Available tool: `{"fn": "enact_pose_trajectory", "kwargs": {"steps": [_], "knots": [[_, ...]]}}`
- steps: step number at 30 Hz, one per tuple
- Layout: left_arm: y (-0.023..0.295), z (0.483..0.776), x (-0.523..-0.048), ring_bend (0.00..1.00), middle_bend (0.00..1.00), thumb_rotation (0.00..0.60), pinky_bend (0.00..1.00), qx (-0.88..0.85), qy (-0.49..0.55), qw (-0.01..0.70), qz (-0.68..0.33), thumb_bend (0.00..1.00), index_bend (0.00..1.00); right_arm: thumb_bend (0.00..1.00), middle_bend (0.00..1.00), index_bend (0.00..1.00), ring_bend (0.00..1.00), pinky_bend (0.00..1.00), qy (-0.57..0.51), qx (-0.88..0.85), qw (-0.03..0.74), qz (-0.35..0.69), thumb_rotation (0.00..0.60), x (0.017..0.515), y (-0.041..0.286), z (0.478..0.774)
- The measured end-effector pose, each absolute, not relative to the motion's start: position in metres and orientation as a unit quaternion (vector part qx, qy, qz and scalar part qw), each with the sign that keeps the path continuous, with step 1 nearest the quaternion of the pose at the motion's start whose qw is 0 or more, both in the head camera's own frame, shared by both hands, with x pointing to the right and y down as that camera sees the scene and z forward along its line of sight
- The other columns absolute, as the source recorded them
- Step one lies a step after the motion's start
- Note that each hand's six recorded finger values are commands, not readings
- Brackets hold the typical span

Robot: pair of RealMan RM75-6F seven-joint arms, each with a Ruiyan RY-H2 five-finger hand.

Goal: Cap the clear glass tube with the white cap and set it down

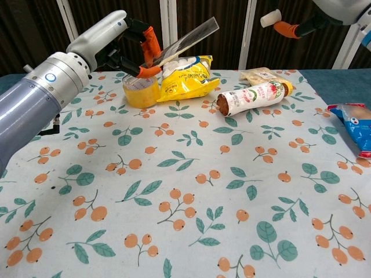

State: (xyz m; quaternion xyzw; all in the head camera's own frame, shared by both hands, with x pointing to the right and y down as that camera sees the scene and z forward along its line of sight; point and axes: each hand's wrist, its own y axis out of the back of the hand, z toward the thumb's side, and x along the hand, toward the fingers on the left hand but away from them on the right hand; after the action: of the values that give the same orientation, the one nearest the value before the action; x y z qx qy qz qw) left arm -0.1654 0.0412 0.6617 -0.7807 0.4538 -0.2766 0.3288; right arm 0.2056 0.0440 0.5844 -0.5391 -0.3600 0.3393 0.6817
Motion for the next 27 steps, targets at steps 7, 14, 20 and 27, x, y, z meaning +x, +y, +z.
{"fn": "enact_pose_trajectory", "kwargs": {"steps": [7,14,20,27], "knots": [[0.043,0.663,-0.163,0.22,0.76,0.600,0.01,-0.779,0.458,0.318,-0.286,0.67,0.71,0.40,0.12,0.61,0.00,0.01,-0.361,-0.540,0.686,0.329,0.600,0.196,0.048,0.585],[0.047,0.665,-0.161,0.22,0.76,0.600,0.01,-0.777,0.459,0.314,-0.297,0.67,0.71,0.39,0.12,0.61,0.00,0.01,-0.363,-0.543,0.685,0.323,0.600,0.186,0.051,0.586],[0.048,0.663,-0.157,0.22,0.76,0.600,0.01,-0.778,0.457,0.313,-0.296,0.67,0.71,0.40,0.12,0.61,0.00,0.01,-0.362,-0.544,0.684,0.325,0.600,0.182,0.050,0.587],[0.050,0.662,-0.152,0.22,0.76,0.600,0.01,-0.780,0.455,0.313,-0.295,0.67,0.71,0.39,0.12,0.61,0.00,0.01,-0.362,-0.545,0.680,0.330,0.600,0.179,0.048,0.591]]}}
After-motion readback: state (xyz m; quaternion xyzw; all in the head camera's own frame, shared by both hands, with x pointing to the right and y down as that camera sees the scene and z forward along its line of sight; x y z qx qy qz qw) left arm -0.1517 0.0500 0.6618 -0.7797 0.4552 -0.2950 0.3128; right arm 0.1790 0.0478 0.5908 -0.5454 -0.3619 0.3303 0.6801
